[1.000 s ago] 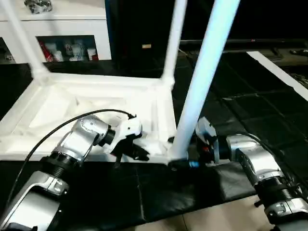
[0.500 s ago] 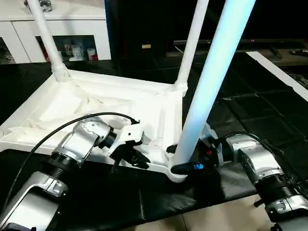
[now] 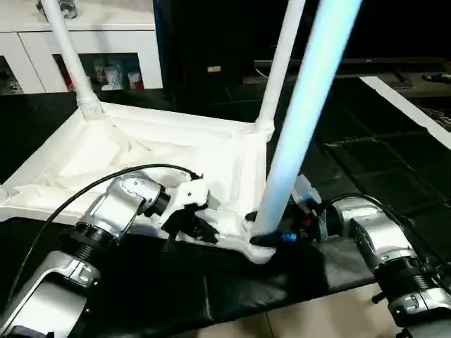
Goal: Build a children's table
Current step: Rotate leg to tighten
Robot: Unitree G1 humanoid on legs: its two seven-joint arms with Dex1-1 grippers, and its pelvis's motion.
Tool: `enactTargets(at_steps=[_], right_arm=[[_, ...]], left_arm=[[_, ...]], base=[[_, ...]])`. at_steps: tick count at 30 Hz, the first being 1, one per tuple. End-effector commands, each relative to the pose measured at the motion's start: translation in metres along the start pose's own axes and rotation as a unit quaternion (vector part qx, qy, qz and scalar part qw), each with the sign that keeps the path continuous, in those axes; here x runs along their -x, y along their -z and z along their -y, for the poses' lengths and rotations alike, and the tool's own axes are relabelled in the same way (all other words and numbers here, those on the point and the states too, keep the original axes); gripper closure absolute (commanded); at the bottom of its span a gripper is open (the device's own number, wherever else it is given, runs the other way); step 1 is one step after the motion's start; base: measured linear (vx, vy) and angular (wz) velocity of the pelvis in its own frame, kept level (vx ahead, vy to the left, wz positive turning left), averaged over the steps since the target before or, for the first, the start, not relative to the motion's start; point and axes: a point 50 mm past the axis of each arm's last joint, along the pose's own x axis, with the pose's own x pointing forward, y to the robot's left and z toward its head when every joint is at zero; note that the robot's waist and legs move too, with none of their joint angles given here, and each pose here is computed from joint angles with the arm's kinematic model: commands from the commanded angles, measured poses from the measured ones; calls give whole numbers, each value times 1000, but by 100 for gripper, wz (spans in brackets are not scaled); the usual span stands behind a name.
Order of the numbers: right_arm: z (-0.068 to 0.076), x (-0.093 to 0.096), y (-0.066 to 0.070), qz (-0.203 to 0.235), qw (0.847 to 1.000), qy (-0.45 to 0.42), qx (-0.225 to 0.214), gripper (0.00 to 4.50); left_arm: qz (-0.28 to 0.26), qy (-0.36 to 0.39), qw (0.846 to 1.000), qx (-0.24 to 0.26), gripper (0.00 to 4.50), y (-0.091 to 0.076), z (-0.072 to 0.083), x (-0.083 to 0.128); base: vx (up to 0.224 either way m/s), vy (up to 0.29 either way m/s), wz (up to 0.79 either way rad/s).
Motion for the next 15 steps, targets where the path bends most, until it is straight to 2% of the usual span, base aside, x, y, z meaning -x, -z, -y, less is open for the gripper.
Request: enactTargets(at_steps=[1,4,9,11,13,15], right_arm=[[6,-19,4,15,997,65,-39,238],[15,-40,6,22,987,151,-58,240],[25,-60,1,31,972,219,-82,243],[32,-74,-1,19,952,287,-109,244],[34,-80,-3,15,943,312,-117,244],[34,-87,-5,10,943,314,-112,244]], left_arm=[[32,-85,996,20,450,-18,-16,-3],[54,-146,986,60,450,-27,-24,-13],[70,-183,977,85,450,-40,-30,-28],[93,-218,965,111,450,-53,-36,-40],[99,-232,960,118,450,-59,-39,-44],[100,-243,958,118,450,-63,-41,-47]], base=[[0,0,0],[0,0,0],[0,0,0],[0,0,0],[0,0,0],[0,0,0]])
